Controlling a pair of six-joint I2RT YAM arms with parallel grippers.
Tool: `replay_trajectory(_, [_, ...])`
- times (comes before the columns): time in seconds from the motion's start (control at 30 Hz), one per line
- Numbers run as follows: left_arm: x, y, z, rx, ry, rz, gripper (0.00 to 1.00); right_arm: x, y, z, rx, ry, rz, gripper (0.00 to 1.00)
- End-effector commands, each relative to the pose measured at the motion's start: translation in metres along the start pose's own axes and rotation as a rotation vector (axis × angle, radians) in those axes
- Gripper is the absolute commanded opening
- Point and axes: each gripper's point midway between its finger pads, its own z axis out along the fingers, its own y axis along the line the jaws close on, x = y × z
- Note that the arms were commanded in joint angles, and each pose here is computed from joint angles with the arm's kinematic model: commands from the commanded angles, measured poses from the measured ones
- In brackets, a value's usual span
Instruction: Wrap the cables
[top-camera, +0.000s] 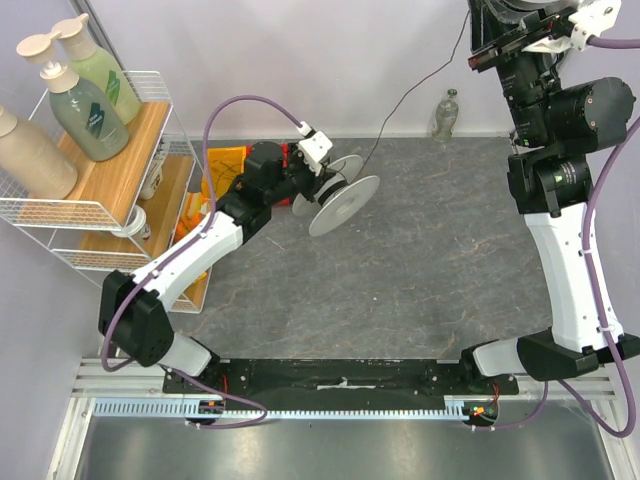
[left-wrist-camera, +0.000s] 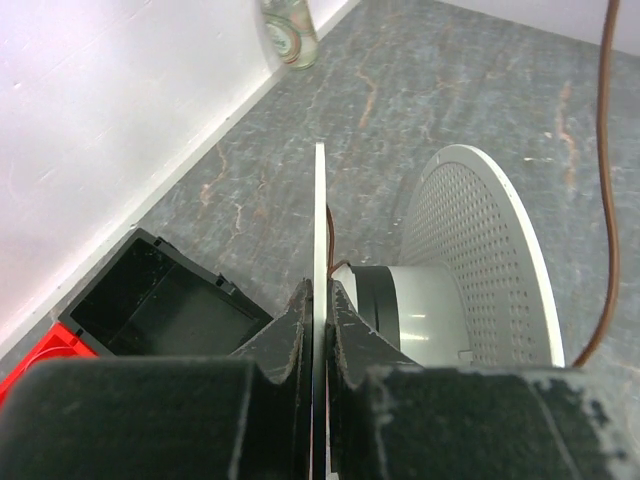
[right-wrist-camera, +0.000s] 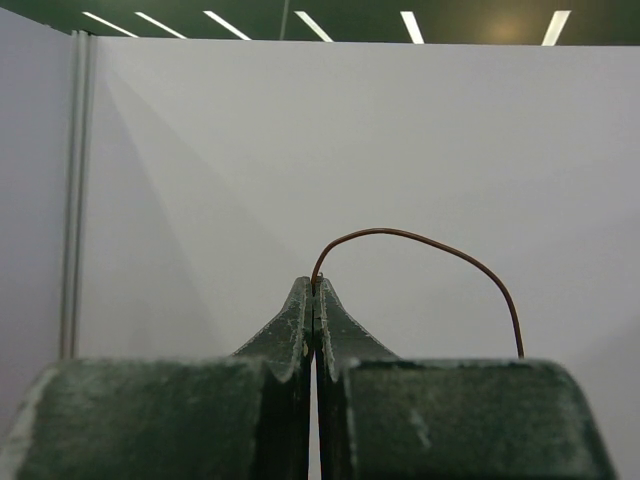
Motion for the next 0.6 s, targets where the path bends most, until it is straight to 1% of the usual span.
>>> replay_trajectory(0.0, [-0.047,0.001,-0.035,0.097,-0.161,0.026,0.02,-0.007,-0.028,-0.006,0.104,-0.007,-0.135,0.00])
replay_trajectory(0.13, [-0.045,0.001,-0.059,0.153,-0.175,-0.015,0.02,0.021,-0.044,-0.017,0.138,0.065,-0.185,0.00])
replay_trajectory(0.27, [-0.045,0.002,-0.077,0.188,-0.183,-0.071,0.02,0.061,-0.061,-0.031,0.159,0.155,-0.242,0.00])
replay_trajectory(0.33, [-0.049,0.001,-0.085,0.205,-0.189,-0.102,0.02,0.089,-0.072,-0.040,0.160,0.215,-0.265,0.00])
replay_trajectory(0.57, [-0.062,-0.015,-0.109,0.279,-0.222,-0.138,0.02,0.164,-0.101,-0.069,0.160,0.367,-0.296,0.00])
